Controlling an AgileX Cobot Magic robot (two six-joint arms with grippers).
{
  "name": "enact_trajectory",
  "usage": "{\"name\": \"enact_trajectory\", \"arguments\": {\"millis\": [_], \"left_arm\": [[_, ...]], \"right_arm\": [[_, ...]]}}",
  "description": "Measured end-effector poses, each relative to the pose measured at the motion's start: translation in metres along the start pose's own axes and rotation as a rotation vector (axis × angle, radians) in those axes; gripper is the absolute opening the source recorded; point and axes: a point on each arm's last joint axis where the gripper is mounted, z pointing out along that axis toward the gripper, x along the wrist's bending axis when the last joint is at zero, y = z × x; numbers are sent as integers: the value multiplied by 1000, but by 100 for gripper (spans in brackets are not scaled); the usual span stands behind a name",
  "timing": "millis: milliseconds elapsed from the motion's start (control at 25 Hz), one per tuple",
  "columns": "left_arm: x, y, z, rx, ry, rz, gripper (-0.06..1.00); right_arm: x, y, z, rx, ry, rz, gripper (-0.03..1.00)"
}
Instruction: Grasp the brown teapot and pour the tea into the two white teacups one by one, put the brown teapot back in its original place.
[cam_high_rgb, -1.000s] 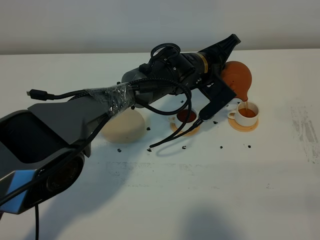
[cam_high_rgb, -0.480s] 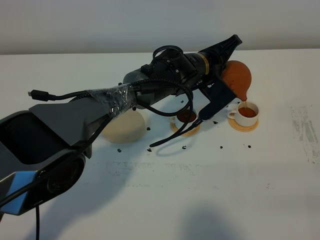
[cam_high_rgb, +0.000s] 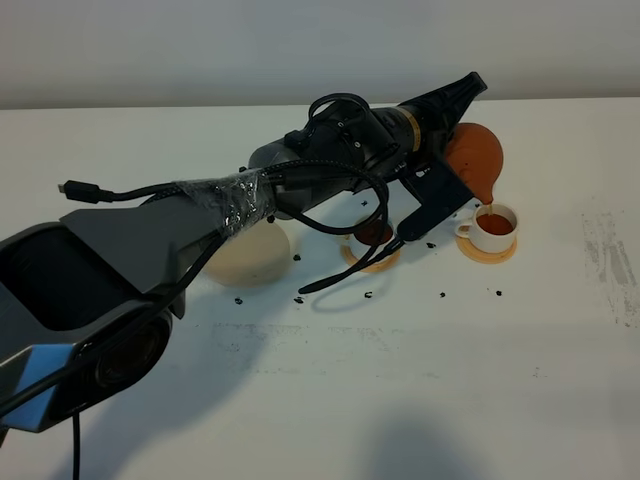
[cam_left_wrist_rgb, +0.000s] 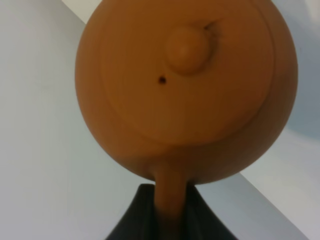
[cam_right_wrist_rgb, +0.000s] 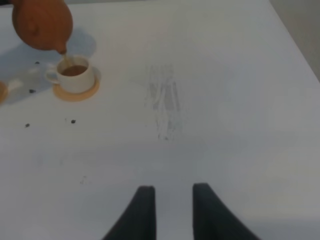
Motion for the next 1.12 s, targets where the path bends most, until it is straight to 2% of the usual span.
{"name": "enact_trajectory", "arguments": {"millis": [1120], "left_arm": [[0, 0, 0, 13, -7, 50, 8]], "right_arm": [[0, 0, 0, 0, 0, 0, 21]]}}
